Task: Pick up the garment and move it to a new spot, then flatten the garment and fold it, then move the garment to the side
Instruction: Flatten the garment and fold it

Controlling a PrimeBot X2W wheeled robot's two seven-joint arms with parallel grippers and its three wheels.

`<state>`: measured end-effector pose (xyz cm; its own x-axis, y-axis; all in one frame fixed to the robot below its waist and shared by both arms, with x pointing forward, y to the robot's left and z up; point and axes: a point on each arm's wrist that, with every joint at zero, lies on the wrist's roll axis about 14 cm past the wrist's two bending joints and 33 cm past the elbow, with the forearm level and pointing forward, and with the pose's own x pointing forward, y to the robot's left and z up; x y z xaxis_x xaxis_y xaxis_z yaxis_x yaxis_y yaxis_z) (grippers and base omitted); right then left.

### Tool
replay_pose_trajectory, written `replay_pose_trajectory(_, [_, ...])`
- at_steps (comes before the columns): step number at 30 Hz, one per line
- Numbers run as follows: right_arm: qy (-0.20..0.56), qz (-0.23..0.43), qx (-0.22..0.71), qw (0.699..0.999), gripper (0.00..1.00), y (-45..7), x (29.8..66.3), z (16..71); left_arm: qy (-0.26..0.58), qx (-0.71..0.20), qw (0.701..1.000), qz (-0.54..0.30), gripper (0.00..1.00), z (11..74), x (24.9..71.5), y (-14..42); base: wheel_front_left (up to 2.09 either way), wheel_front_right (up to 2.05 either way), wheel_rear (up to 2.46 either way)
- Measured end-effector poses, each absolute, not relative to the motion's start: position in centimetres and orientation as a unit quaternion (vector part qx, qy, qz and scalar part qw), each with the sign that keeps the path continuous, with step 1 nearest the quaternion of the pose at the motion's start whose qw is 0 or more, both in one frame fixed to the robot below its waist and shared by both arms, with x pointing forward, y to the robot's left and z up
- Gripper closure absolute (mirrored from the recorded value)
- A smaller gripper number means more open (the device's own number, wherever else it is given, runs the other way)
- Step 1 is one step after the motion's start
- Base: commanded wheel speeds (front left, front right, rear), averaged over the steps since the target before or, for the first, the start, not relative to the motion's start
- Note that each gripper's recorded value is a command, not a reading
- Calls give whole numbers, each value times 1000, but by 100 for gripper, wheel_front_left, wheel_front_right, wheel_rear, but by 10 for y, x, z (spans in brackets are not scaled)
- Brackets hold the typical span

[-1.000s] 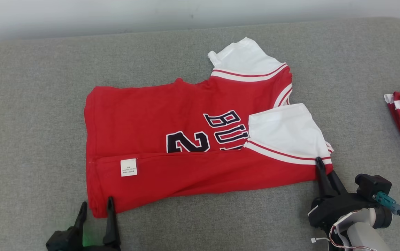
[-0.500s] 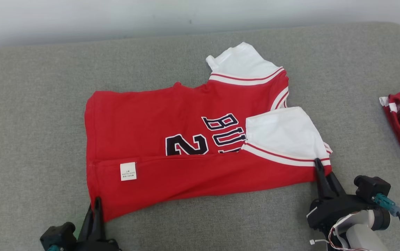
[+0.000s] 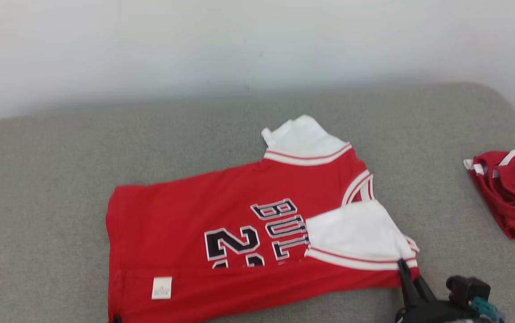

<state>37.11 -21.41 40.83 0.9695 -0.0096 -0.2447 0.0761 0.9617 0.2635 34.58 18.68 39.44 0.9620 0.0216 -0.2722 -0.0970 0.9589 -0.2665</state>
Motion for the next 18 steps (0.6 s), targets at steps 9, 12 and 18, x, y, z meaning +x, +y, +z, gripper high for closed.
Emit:
replay_pose_trajectory(9, [127, -24, 147, 981, 100, -210, 336, 403, 144, -137, 980, 31, 100, 390, 315, 190, 0, 0, 0])
replay_pose_trajectory(12, [135, -23, 144, 980, 100, -209, 335, 398, 153, -137, 978, 33, 100, 384, 310, 190, 0, 0, 0])
replay_pose_trajectory(18, [129, -34, 134, 982, 0, -220, 349, 402, 152, -132, 979, 30, 0, 386, 324, 188, 0, 0, 0])
